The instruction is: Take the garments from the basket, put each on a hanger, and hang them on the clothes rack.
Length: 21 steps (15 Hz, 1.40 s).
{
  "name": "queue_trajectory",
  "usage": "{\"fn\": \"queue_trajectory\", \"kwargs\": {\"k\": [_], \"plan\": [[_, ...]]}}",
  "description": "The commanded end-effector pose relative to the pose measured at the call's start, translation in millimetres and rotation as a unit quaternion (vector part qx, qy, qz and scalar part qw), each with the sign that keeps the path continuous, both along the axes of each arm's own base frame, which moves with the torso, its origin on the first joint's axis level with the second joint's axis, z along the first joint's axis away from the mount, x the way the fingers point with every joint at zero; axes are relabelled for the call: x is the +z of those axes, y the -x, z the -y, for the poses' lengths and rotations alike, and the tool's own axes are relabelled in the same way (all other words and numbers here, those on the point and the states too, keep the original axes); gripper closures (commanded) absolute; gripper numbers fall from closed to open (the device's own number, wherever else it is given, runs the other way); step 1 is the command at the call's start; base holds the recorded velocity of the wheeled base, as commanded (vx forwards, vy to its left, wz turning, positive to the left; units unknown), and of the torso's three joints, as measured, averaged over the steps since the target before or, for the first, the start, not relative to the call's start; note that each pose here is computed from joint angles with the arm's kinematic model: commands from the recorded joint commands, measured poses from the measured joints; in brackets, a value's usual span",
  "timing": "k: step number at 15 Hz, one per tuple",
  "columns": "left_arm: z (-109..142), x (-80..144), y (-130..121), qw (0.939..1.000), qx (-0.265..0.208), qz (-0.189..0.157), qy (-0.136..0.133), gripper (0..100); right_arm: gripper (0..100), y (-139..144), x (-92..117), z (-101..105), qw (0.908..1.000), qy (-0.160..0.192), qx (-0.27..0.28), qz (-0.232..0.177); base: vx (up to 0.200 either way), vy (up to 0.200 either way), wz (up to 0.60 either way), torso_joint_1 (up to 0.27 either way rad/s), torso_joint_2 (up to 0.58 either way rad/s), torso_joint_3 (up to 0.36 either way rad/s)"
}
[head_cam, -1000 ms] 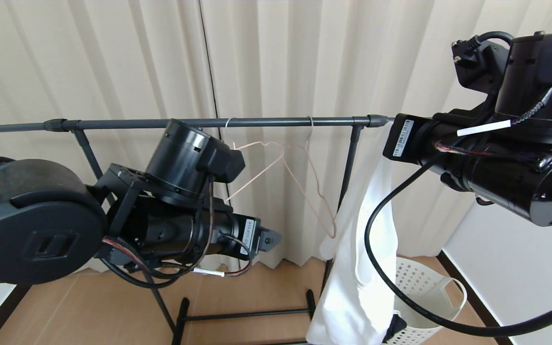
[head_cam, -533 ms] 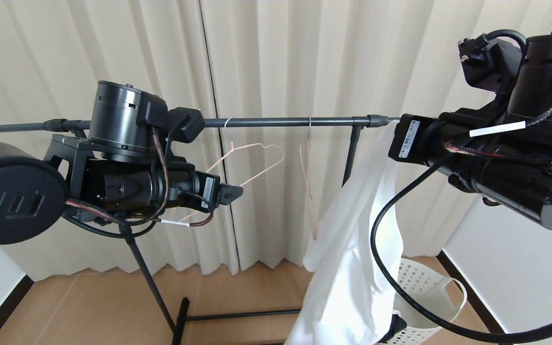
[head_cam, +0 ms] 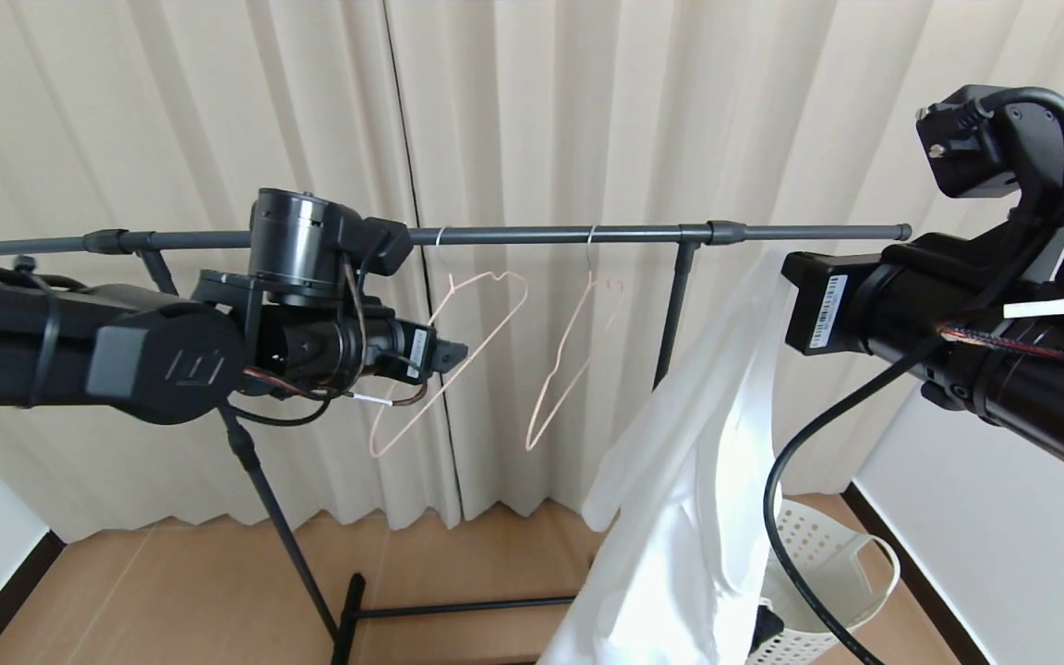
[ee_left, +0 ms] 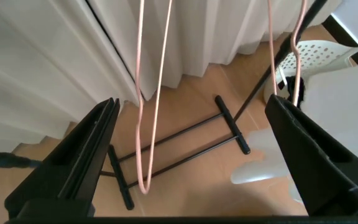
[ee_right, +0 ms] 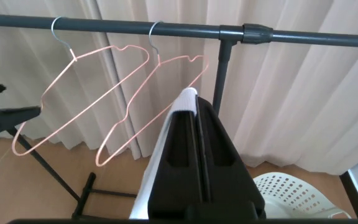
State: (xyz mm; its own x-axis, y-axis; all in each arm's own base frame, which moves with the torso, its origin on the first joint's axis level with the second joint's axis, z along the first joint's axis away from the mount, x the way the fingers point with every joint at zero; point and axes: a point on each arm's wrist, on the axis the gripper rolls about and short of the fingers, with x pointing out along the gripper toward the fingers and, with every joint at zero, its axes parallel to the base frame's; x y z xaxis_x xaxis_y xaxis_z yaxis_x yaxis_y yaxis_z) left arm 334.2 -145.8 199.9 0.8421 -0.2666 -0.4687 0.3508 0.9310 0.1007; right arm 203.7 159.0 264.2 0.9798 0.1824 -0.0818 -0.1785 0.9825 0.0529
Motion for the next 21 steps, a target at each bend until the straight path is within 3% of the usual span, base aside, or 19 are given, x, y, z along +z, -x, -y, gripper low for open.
{"fn": "queue_trajectory", "kwargs": {"k": [1, 4, 7, 16, 17, 21], "plan": [[19.7, -35.9, -42.5, 0.9997, 0.007, -0.021, -0.013, 0, 100, 2.8, -0.1, 2.0, 1.0, 0.0, 0.001, 0.0, 0.0, 0.0, 0.0, 0.0, 0.0, 0.0], [31.7, -54.1, -77.4, 0.9991, 0.04, -0.013, -0.01, 0, 100, 3.4, 0.6, 2.5, 1.0, 0.0, 0.001, 0.002, 0.0, 0.0, 0.0, 0.0, 0.0, 0.0], [35.5, -64.5, -93.3, 0.9979, 0.064, -0.01, -0.006, 0, 100, 3.1, 0.6, 2.9, 1.0, 0.0, 0.0, 0.002, 0.0, 0.0, 0.0, 0.0, 0.0, 0.0], [36.9, -85.5, -96.9, 0.9944, 0.1, -0.034, 0.007, 0, 100, 2.8, -0.1, 2.0, 1.0, 0.0, 0.001, 0.0, 0.0, 0.0, 0.0, 0.0, 0.0, 0.0], [36.3, -85.5, -97.2, 0.9943, 0.1, -0.034, 0.007, 100, 100, 2.1, -0.8, 1.5, 1.0, 0.0, 0.001, 0.0, 0.0, 0.0, 0.0, 0.0, 0.0, 0.0], [36.6, -81.1, -92.4, 0.9946, 0.098, -0.034, 0.012, 100, 100, 1.6, -1.6, 1.6, 1.0, 0.001, 0.0, -0.001, 0.0, 0.0, 0.0, 0.0, 0.0, 0.0]]}}
